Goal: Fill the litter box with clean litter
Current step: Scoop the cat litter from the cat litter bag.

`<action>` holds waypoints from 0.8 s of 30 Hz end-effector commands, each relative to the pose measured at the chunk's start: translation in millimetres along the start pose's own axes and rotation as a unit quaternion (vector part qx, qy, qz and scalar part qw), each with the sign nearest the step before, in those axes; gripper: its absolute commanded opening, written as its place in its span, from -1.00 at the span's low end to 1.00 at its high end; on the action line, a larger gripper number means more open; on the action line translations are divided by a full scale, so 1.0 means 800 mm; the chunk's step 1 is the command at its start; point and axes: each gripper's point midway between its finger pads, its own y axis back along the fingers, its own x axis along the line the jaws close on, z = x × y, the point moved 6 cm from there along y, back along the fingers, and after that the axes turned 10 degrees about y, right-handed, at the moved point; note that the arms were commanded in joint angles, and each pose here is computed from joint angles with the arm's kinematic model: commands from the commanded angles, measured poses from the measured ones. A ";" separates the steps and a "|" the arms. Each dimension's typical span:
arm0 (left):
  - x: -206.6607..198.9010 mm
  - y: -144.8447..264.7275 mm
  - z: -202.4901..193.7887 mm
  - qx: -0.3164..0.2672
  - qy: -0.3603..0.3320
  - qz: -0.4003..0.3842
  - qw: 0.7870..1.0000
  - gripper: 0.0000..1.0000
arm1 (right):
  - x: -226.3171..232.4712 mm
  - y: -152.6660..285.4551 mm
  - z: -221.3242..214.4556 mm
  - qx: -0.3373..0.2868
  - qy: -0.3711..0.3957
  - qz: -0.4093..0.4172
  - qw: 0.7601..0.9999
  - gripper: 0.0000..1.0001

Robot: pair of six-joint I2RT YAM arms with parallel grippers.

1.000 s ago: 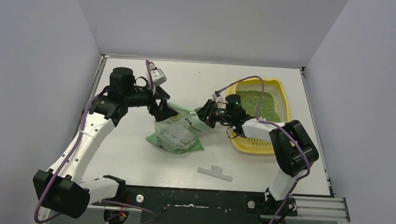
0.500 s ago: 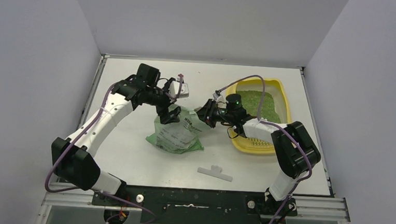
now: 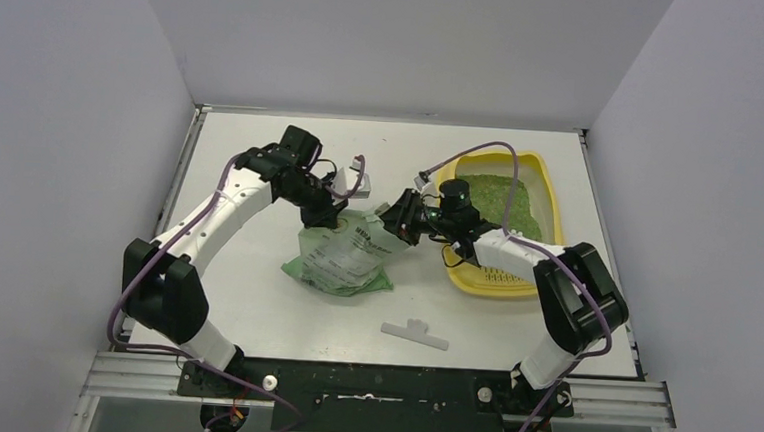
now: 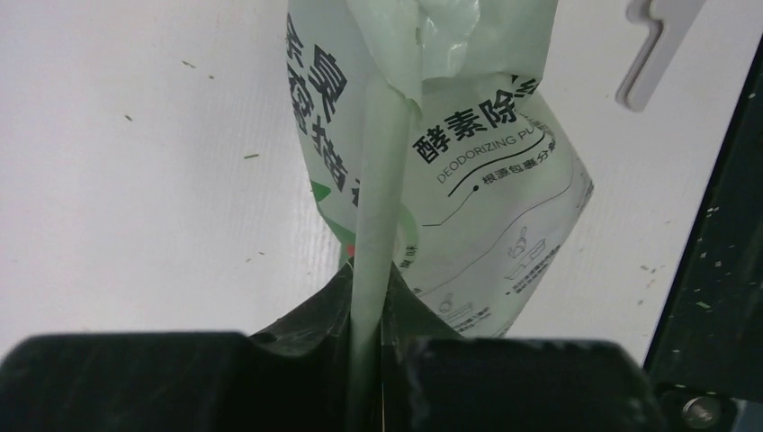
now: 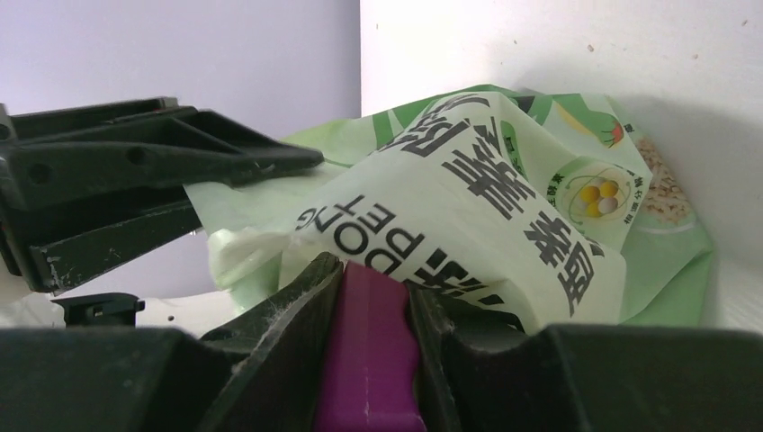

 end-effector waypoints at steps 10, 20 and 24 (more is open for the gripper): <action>-0.013 0.023 0.034 -0.119 -0.037 0.045 0.991 -1.00 | 0.054 0.051 0.014 -0.075 0.021 0.097 0.992 -1.00; -0.022 0.050 0.050 -0.197 -0.073 0.088 0.974 -1.00 | 0.057 0.097 0.025 -0.126 0.005 0.104 0.986 -1.00; -0.026 0.057 0.045 -0.203 -0.078 0.105 0.971 -1.00 | 0.053 0.113 0.026 -0.142 -0.004 0.097 0.985 -1.00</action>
